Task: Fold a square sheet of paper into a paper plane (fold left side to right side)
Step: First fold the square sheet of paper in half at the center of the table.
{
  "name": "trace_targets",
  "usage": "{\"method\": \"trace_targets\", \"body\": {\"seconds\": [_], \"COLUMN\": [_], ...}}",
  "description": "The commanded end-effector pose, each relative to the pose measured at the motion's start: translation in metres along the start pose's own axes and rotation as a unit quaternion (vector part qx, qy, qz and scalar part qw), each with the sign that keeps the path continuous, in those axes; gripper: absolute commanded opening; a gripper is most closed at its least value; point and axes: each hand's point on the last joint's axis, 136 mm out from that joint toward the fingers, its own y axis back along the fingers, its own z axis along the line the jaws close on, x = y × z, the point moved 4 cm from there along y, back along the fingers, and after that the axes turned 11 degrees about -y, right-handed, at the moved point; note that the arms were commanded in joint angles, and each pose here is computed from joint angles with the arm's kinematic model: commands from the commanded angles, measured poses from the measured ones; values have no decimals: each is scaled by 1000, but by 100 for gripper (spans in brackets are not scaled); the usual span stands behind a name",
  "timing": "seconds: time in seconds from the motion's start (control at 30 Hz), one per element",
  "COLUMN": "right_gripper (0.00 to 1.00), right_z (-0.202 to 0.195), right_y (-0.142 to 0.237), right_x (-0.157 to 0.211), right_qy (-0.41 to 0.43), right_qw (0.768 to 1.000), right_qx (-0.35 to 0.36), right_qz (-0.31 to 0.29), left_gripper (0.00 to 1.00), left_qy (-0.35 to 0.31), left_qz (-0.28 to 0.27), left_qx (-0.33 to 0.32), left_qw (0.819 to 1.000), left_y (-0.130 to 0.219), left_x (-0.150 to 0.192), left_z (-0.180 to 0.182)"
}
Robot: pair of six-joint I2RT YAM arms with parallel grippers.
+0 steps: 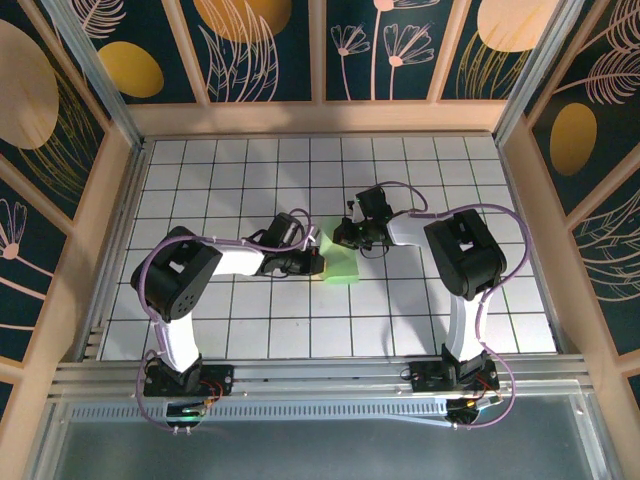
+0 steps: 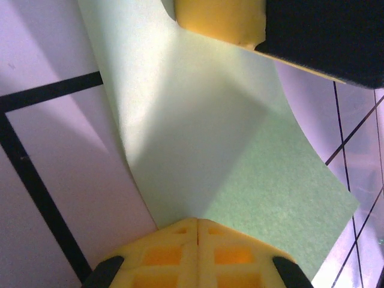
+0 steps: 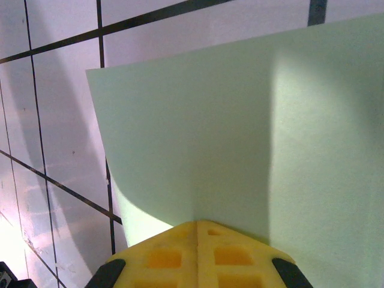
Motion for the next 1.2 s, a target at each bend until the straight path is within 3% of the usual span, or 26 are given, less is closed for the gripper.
{"method": "trace_targets", "body": {"seconds": [0.0,0.53,0.93,1.17], "right_gripper": [0,0,0,0], "right_z": [-34,-34,-34,-36], "right_y": [-4,-2,-2,-2], "right_x": [4,5,6,7], "right_qy": [-24,-20,-20,-21], "right_qw": [998,998,998,998], "right_qx": [66,64,63,65], "right_qz": [-1,0,-1,0], "left_gripper": [0,0,0,0], "left_qy": [64,50,49,61], "left_qz": [96,5,22,48], "left_qx": [-5,17,44,30], "left_qw": [993,999,998,996], "left_y": [-1,4,-15,-14], "left_x": [51,-21,-22,5], "left_z": [6,-23,-21,-10]}}
